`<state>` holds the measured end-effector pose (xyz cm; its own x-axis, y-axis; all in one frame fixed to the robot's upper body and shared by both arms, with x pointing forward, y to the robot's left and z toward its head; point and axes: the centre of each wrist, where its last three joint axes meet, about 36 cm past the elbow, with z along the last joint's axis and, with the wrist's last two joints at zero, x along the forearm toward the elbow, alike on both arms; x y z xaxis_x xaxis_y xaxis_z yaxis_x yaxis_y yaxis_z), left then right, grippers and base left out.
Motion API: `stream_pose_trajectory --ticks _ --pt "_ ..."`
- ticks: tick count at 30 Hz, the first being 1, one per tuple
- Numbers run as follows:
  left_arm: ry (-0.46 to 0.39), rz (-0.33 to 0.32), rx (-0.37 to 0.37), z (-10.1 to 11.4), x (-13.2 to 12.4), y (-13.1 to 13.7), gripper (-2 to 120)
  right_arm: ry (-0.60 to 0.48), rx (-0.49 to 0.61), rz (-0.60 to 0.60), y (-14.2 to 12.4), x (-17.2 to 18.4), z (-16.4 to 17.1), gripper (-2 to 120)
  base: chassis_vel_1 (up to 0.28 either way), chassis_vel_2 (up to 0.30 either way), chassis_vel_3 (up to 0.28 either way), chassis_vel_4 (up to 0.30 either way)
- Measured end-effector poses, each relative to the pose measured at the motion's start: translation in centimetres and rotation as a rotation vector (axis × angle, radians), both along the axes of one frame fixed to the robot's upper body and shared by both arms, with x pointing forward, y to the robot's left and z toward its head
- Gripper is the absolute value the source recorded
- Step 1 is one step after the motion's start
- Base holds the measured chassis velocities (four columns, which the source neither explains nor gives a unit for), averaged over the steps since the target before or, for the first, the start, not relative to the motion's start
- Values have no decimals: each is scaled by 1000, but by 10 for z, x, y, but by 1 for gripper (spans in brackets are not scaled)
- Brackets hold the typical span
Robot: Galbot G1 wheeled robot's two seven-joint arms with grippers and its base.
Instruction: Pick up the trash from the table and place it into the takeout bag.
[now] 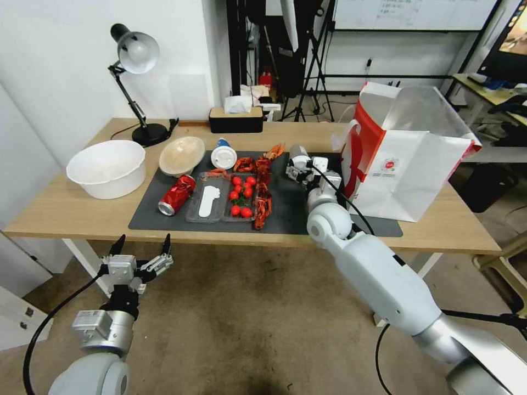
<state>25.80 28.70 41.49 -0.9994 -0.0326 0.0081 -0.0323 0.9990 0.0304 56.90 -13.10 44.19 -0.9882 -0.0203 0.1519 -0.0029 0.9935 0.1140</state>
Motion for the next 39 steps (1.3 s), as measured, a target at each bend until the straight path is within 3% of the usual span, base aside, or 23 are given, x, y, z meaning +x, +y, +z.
stream_pose_trajectory --ticks 19,31,39 --pt "-6 0 4 -2 0 1 100 31 -11 -11 11 21 -6 99 0 0 0 0" --pt "-10 0 7 -4 -1 1 100 51 -7 -17 17 27 -11 70 0 0 0 0" --pt "-9 0 10 -5 -1 1 100 49 0 -9 18 22 -10 69 0 0 0 0"
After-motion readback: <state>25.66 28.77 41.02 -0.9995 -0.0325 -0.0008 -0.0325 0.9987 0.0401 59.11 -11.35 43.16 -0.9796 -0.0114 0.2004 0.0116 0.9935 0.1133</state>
